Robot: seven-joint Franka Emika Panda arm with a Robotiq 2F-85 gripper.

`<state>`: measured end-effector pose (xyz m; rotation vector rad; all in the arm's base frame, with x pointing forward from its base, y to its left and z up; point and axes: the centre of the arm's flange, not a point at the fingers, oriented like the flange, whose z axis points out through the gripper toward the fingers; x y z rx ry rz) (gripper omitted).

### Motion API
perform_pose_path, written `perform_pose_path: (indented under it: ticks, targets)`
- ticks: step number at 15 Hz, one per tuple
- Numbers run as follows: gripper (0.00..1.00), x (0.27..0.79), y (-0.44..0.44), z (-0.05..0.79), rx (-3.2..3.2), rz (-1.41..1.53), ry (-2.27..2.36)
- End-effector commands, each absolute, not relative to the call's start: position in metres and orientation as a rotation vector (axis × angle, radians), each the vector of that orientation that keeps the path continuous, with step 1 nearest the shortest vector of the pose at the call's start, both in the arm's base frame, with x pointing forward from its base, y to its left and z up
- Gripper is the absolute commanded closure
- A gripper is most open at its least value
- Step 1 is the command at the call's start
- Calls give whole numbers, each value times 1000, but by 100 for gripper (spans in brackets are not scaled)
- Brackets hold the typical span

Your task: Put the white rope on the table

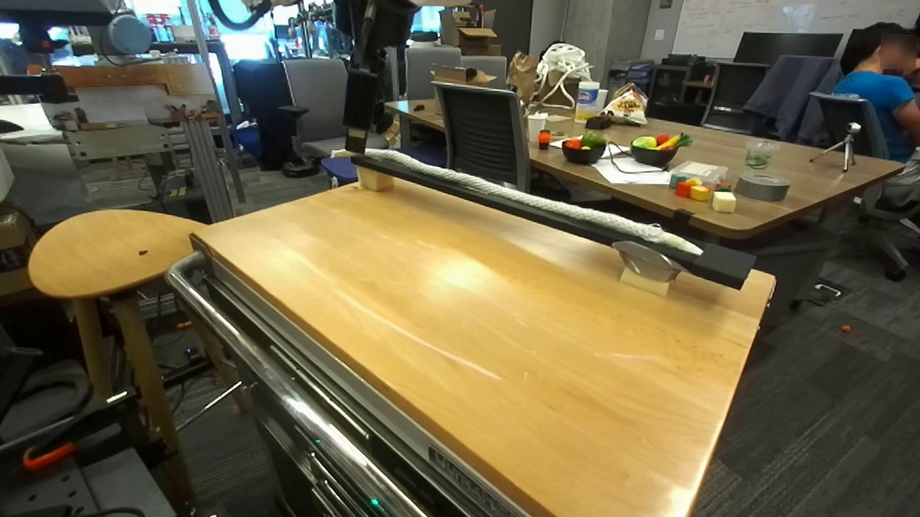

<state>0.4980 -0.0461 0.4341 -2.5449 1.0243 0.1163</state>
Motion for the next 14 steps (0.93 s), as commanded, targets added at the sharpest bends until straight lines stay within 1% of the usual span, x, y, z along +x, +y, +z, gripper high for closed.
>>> perform_pose_path:
  ticks: [1,5,6,8,12,14]
  targets:
    - [0,561,-14,465,-2501,65,1158]
    - [0,620,33,480,-2376,-74,1249]
    - [0,578,16,473,-2427,-31,1210]
    - [0,586,25,465,-2431,-19,1209]
    - [0,574,12,459,-2455,-19,1223]
    - [0,582,19,454,-2479,-25,1214]
